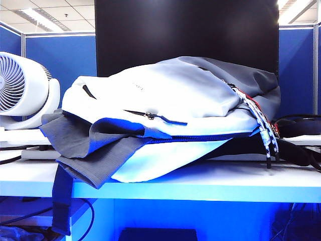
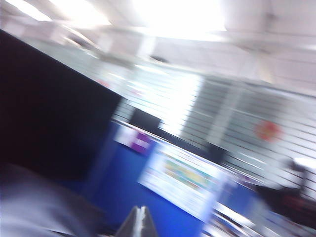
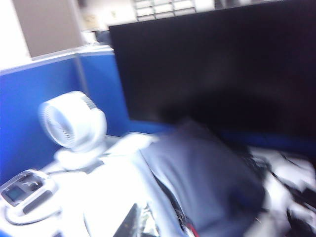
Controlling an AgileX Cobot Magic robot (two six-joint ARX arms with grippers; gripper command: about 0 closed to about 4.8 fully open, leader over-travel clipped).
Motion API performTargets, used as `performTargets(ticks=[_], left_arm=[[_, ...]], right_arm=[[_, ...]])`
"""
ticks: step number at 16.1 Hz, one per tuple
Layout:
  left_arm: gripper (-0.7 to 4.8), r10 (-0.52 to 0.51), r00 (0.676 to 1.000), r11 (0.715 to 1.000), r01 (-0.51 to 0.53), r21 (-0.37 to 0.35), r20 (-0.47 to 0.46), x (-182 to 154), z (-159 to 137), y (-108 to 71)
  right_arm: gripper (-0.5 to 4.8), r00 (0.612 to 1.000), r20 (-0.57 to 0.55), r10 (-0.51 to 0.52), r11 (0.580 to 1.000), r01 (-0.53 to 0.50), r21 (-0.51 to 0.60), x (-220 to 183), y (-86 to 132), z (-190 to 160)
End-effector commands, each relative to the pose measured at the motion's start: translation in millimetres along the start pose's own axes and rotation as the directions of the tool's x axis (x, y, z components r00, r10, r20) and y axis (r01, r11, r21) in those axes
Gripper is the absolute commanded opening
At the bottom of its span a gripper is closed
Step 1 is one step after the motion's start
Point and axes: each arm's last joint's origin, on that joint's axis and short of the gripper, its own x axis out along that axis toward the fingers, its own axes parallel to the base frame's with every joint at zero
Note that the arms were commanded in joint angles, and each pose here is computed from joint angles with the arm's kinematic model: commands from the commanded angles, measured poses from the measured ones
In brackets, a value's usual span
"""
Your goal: Put the gray clothes into the backpack.
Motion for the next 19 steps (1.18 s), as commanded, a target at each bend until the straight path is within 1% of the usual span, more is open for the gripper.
performTargets(ticks=[1, 2, 3, 4, 5, 6, 7, 9, 10, 12, 13, 14, 16, 18, 19], left_arm=[[-0.05, -0.182, 0.978, 0.982, 0.176, -0.060, -0.100, 8.1, -17.7, -5.4], [-0.05, -0.277, 0.945, 0.959, 0.263, -0.103, -0.172, 13.5, -23.9, -9.7], [-0.05, -0.364, 0.902, 0.930, 0.340, -0.137, -0.231, 17.6, -29.7, -14.0], [-0.05, -0.452, 0.852, 0.891, 0.415, -0.183, -0.266, 20.8, -36.1, -18.9], [-0.05, -0.495, 0.830, 0.867, 0.452, -0.212, -0.258, 20.1, -41.2, -22.1], [-0.05, -0.504, 0.834, 0.861, 0.467, -0.201, -0.225, 14.9, -46.7, -24.4], [-0.05, -0.483, 0.858, 0.873, 0.458, -0.167, -0.175, 3.3, -55.3, -26.7], [-0.05, -0.440, 0.882, 0.897, 0.423, -0.127, -0.169, -7.2, -64.1, -26.8], [-0.05, -0.400, 0.895, 0.916, 0.393, -0.074, -0.196, -15.8, -72.7, -26.3], [-0.05, -0.336, 0.922, 0.941, 0.336, -0.031, -0.195, -26.7, -85.2, -22.9], [-0.05, -0.311, 0.931, 0.950, 0.312, -0.023, -0.189, -30.3, -89.8, -20.8], [-0.05, -0.257, 0.950, 0.966, 0.259, -0.012, -0.178, -35.2, -97.9, -13.7], [-0.05, -0.171, 0.969, 0.985, 0.168, -0.035, -0.178, -39.7, -110.6, 4.5], [-0.05, -0.061, 0.984, 0.997, 0.050, -0.066, -0.165, -43.4, -125.1, 27.4], [-0.05, 0.026, 0.987, 0.996, -0.039, -0.079, -0.160, -44.8, -132.1, 40.3]], right_arm=[[-0.05, 0.998, 0.010, -0.059, 0.993, 0.057, 0.099, -7.3, -6.1, -24.9], [-0.05, 0.998, 0.010, -0.068, 0.992, 0.066, 0.109, -9.9, -7.8, -33.2], [-0.05, 0.996, 0.015, -0.093, 0.990, 0.091, 0.109, -12.2, -9.8, -39.8], [-0.05, 0.995, -0.004, -0.103, 0.989, 0.103, 0.107, -12.4, -11.3, -49.0], [-0.04, 0.994, -0.026, -0.107, 0.988, 0.109, 0.113, -12.6, -12.5, -56.8], [-0.04, 0.994, -0.031, -0.108, 0.988, 0.111, 0.110, -12.6, -13.5, -64.3], [-0.01, 0.995, -0.029, -0.096, 0.989, 0.098, 0.112, -10.8, -14.5, -74.8], [-0.01, 0.996, -0.029, -0.087, 0.990, 0.090, 0.112, -10.5, -15.5, -83.7], [-0.01, 0.996, -0.010, -0.084, 0.990, 0.084, 0.114, -10.1, -16.1, -88.0], [-0.01, 0.997, 0.028, -0.070, 0.991, 0.067, 0.114, -2.5, -16.4, -97.5], [-0.01, 0.997, 0.027, -0.070, 0.991, 0.067, 0.114, 0.4, -16.7, -101.8], [-0.01, 0.997, 0.022, -0.071, 0.991, 0.068, 0.113, 6.5, -17.2, -109.9], [-0.01, 0.997, 0.004, -0.073, 0.991, 0.072, 0.110, 15.5, -17.9, -121.9], [-0.01, 0.997, 0.014, -0.072, 0.991, 0.070, 0.112, 24.0, -18.4, -131.9], [-0.01, 0.997, 0.030, -0.070, 0.992, 0.066, 0.112, 28.1, -18.5, -135.7]])
